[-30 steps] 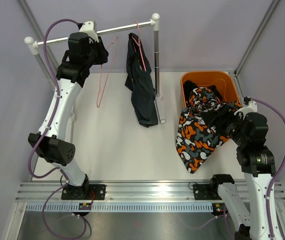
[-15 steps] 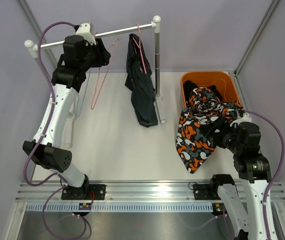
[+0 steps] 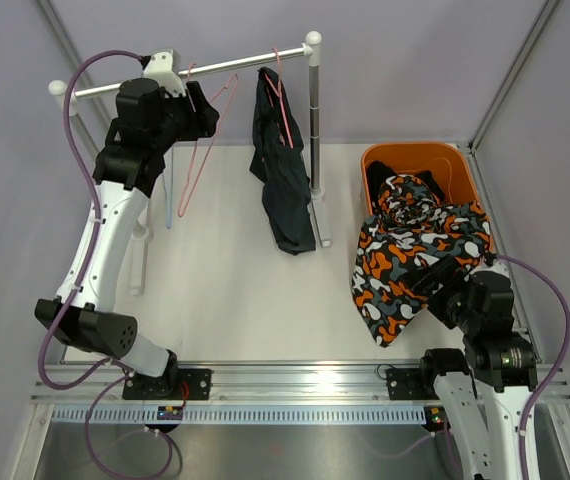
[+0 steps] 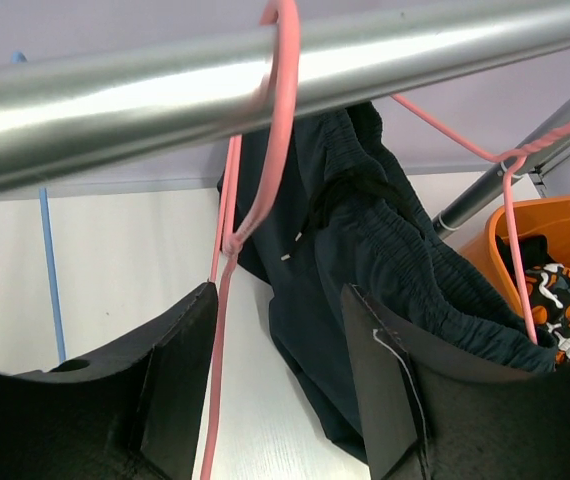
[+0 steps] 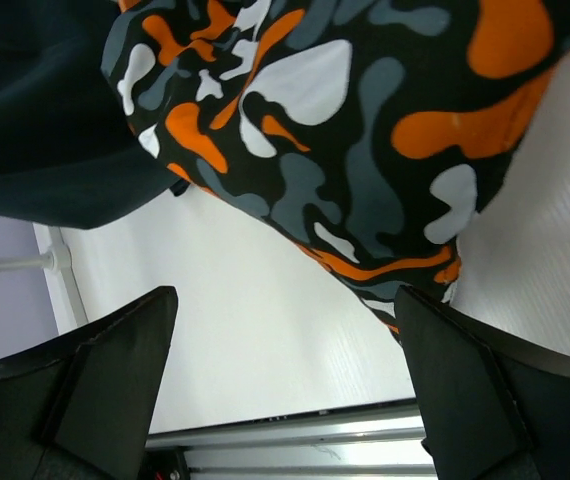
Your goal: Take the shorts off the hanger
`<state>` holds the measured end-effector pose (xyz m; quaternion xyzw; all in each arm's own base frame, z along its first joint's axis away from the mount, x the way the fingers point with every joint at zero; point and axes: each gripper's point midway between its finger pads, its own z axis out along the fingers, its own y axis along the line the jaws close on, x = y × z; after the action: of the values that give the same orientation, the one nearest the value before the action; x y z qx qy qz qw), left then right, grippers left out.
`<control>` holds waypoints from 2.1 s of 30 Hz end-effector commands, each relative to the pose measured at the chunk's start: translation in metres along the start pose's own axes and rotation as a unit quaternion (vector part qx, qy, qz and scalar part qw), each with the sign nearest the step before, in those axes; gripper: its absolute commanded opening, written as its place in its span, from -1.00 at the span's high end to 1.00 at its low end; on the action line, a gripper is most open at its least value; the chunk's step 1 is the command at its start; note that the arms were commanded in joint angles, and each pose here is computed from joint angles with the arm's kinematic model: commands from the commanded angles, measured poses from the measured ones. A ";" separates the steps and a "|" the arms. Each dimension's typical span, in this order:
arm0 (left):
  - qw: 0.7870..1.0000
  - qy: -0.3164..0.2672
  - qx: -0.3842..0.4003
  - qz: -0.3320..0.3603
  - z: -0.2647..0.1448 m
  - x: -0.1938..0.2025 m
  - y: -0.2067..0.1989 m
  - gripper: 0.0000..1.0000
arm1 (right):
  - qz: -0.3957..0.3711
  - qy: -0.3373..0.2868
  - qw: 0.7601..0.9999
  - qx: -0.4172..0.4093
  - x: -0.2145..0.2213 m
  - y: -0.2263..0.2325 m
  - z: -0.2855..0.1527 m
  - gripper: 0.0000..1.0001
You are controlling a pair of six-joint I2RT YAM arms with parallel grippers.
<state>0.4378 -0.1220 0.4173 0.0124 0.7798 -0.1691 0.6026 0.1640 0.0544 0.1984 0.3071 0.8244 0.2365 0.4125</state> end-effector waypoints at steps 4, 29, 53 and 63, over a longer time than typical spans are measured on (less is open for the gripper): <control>0.999 -0.042 0.024 0.004 -0.020 -0.022 -0.010 -0.15 | 0.051 -0.053 0.996 0.048 -0.004 -0.029 0.003 -0.99; 0.999 -0.041 0.017 0.007 -0.028 -0.015 -0.006 -0.15 | 0.079 -0.110 0.979 -0.153 -0.019 0.029 0.013 1.00; 0.999 -0.030 -0.022 -0.003 -0.059 0.005 0.009 -0.49 | 0.064 -0.183 0.978 -0.071 -0.241 0.142 0.092 1.00; 0.999 -0.041 -0.024 -0.008 -0.080 0.001 0.008 -0.56 | 0.113 -0.090 0.990 0.009 -0.190 0.054 0.189 1.00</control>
<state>0.3756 -0.0997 0.4130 -0.0059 0.7767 -0.1569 0.6100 0.4291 -0.0251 0.2533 0.4228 0.7464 0.2190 0.4649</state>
